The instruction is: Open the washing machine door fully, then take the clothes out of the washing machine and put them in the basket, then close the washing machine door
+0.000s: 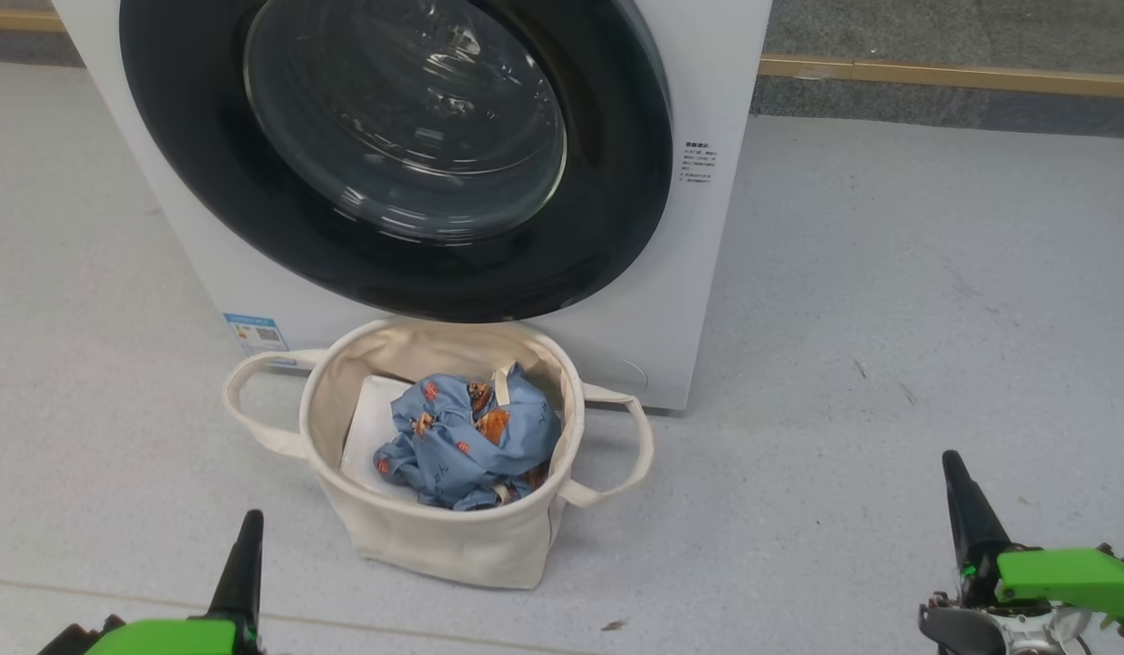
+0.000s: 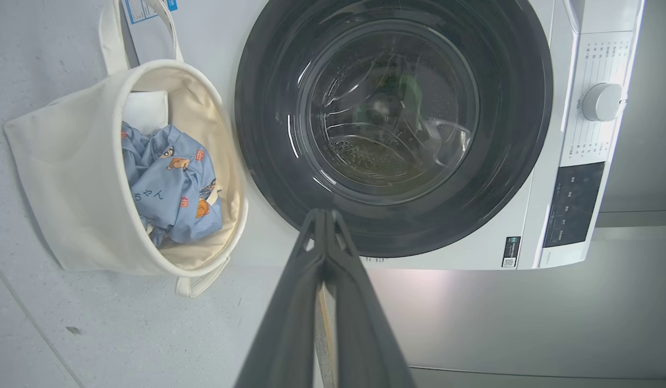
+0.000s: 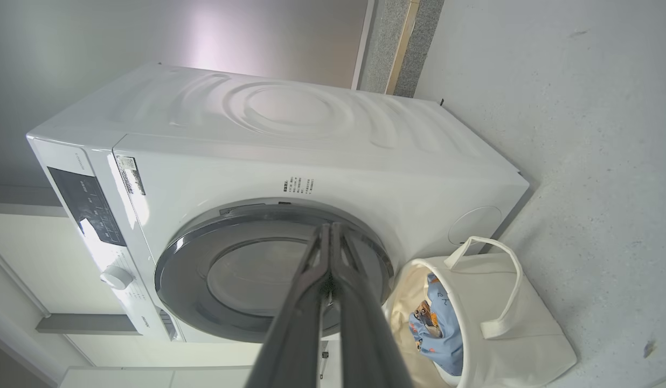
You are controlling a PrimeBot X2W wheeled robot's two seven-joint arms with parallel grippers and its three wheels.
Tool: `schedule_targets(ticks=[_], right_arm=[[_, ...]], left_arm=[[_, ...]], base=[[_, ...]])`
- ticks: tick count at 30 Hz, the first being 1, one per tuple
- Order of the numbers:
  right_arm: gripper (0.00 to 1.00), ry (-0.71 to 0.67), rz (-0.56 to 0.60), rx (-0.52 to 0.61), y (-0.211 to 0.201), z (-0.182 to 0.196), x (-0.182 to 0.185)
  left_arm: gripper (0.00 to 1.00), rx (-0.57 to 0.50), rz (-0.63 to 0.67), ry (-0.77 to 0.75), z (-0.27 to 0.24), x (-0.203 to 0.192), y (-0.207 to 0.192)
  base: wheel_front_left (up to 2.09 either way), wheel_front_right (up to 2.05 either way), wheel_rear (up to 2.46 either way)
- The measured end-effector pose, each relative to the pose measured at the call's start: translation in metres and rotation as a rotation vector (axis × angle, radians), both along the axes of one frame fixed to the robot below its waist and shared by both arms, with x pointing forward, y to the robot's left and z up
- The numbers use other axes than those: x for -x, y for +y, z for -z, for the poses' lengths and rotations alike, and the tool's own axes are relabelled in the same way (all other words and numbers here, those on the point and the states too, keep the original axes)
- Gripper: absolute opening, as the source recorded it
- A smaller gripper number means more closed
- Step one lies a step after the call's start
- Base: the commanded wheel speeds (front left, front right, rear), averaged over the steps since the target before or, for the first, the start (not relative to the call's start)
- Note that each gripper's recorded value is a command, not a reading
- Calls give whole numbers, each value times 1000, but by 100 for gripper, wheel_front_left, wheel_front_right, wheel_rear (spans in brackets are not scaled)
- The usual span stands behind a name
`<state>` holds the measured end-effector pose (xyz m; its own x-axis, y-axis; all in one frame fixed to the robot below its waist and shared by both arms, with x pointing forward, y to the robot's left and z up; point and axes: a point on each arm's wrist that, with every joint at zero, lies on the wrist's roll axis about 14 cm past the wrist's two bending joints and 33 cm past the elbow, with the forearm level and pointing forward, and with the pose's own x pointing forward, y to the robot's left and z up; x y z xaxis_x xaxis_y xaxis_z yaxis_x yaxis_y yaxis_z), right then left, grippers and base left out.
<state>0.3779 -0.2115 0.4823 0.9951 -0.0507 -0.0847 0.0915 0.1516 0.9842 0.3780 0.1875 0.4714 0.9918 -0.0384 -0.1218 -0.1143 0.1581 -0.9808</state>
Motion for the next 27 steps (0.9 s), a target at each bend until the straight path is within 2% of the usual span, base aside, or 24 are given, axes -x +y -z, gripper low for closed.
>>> schedule_targets(ticks=[14,27], right_arm=[[0,-30,-12,-155,5,-5,-5],[0,-32,-12,-161,5,-6,-5]], left_arm=[[0,153,-33,-26,-7,1,3],[0,158,-34,-29,-8,0,2]], base=[[0,0,0],[0,0,0]])
